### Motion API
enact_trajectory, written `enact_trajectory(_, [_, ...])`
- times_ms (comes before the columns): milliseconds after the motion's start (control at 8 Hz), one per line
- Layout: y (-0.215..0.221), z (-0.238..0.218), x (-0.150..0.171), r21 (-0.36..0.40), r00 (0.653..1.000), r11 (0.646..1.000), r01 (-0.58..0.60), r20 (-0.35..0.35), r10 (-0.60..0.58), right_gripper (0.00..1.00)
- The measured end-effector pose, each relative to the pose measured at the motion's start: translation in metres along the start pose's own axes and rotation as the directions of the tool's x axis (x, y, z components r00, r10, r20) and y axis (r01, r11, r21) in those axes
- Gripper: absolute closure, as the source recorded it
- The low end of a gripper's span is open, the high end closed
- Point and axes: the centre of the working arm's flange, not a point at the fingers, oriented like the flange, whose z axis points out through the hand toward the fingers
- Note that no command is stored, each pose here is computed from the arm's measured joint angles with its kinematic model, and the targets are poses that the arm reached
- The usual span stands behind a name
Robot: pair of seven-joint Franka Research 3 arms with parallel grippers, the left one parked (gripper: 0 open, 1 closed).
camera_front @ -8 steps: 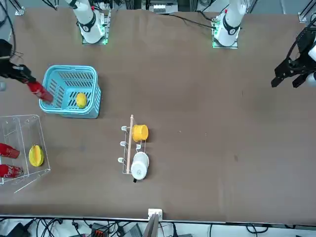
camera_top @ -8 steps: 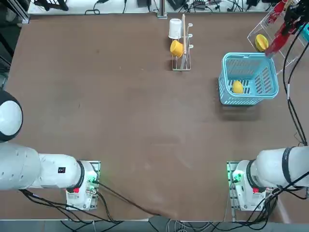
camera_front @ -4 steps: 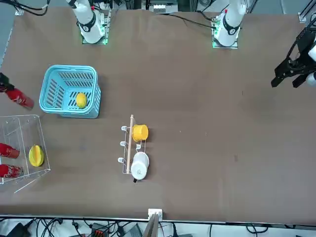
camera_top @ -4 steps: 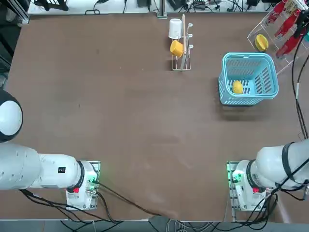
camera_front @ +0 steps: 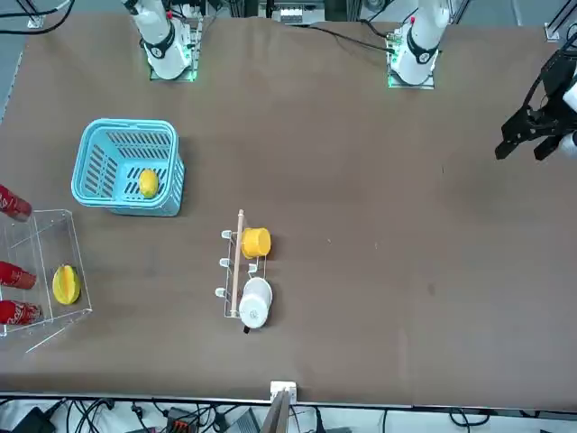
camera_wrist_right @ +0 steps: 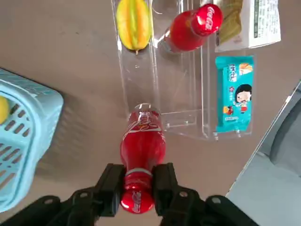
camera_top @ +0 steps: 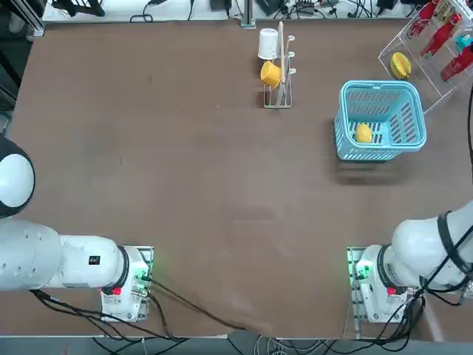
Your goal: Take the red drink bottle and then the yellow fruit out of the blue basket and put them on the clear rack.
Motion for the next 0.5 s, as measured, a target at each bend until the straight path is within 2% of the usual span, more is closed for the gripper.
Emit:
enact_trajectory(250, [0.025, 0.028, -0.005, -0.024, 0.995, 0.995, 0.094, -0.014, -0.094, 0.62])
enact_trajectory(500, [0.031, 0.031, -0.004, -0.044, 0.990, 0.990, 0.137, -0.024, -0.139, 0.62])
